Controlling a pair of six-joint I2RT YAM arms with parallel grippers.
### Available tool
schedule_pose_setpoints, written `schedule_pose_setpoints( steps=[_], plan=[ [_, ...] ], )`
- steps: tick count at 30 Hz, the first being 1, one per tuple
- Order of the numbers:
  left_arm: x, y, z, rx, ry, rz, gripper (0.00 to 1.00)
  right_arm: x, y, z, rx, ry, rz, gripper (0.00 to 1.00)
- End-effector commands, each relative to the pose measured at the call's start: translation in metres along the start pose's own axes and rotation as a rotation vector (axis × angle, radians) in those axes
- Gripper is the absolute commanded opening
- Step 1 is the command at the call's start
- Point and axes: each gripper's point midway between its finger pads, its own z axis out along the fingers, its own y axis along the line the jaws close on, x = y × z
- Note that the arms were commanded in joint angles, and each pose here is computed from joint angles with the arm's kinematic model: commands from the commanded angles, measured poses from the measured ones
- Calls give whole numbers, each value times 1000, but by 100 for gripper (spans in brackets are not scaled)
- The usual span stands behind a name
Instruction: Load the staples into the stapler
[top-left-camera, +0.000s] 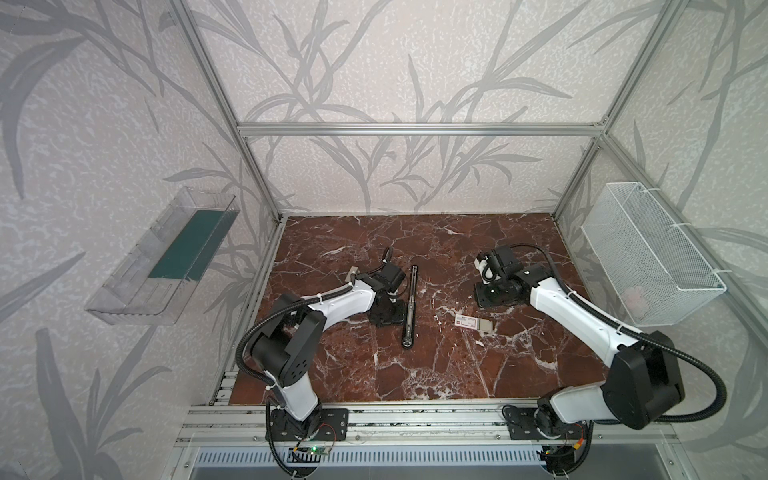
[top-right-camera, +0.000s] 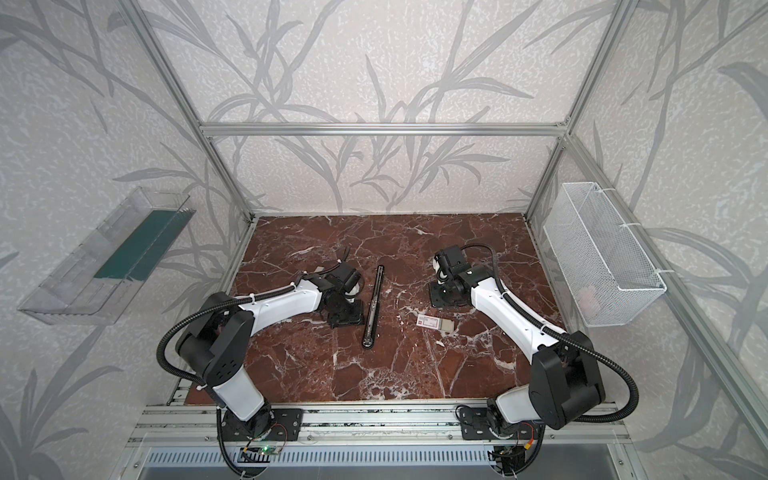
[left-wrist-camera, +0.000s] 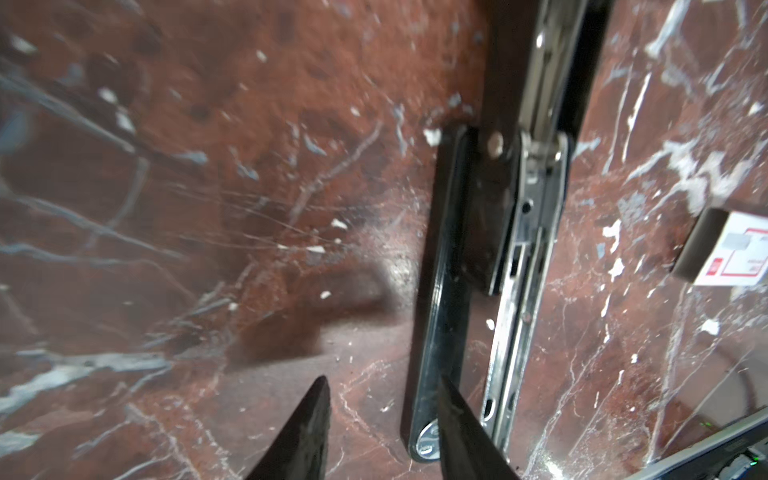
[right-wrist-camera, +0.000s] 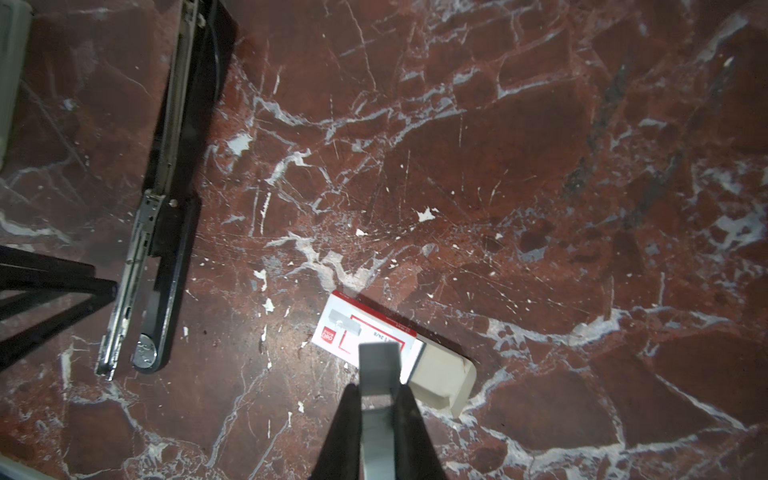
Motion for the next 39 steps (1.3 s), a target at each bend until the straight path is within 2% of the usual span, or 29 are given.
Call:
schedule_pose_setpoints(
  steps=[1, 5, 10, 14, 21, 26, 29, 31, 39],
  plan=[
    [16, -2, 13, -18, 66, 8, 44, -16, 16, -15, -76, -68, 11, 11],
    [19, -17, 19, 7, 82, 36, 43, -13, 15, -16, -78, -73, 4, 12],
    [16, -37, 21, 55, 79, 72, 43, -11, 26, -21, -229, -90, 39, 12],
    [14, -45, 17, 84, 61, 80, 43, -15, 46, -36, -359, -138, -4, 12],
    [9, -30, -9, 62, -41, 74, 43, -18, 84, -68, -612, -222, -97, 12],
    [0, -18, -29, 77, -134, 52, 43, -16, 93, -76, -675, -243, -132, 12],
    [-9, -18, -43, 113, -198, 51, 43, -15, 87, -68, -634, -234, -124, 13],
    [-15, -17, -50, 125, -222, 51, 43, -12, 74, -55, -550, -198, -105, 14],
    [-21, -15, -48, 140, -212, 37, 43, 31, 6, 15, -153, 122, -35, 13]
  ],
)
